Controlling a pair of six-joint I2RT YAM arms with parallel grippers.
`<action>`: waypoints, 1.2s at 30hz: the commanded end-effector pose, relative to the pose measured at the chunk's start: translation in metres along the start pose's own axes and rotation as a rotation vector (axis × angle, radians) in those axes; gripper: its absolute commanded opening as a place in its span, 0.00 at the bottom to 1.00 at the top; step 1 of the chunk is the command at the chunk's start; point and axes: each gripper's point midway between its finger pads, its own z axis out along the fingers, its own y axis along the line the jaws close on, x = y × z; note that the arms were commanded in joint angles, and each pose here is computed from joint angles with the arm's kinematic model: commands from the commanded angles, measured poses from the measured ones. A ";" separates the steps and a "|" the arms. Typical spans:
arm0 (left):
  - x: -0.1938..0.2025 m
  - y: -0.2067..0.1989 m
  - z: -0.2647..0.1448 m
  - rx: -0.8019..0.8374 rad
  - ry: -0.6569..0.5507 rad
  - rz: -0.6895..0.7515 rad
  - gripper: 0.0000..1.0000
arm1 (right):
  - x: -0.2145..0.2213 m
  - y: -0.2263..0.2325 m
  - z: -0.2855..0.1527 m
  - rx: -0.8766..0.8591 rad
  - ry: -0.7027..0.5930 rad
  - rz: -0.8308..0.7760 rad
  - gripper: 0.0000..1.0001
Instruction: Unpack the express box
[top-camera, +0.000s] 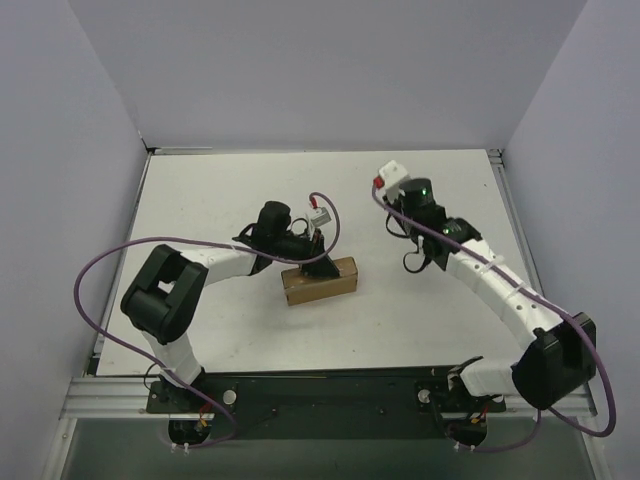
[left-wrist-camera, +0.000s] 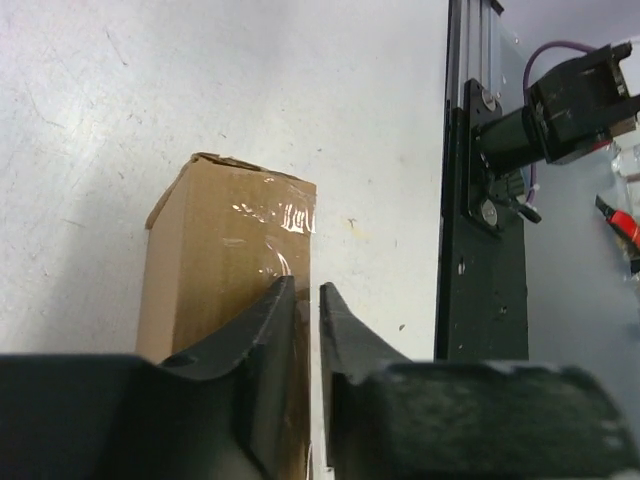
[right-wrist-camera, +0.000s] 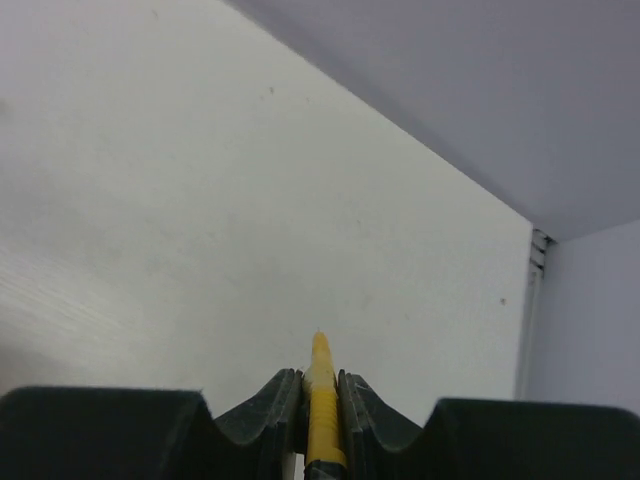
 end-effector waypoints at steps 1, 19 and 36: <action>-0.016 -0.003 -0.017 -0.021 0.040 0.118 0.31 | 0.028 -0.042 0.033 0.258 -0.179 -0.609 0.08; -0.049 0.033 -0.071 -0.171 0.101 0.223 0.47 | 0.208 0.018 0.062 -0.182 0.372 -0.550 0.75; -0.012 0.018 -0.116 -0.174 0.372 0.511 0.46 | 0.089 0.097 0.010 -0.580 0.104 -0.239 0.79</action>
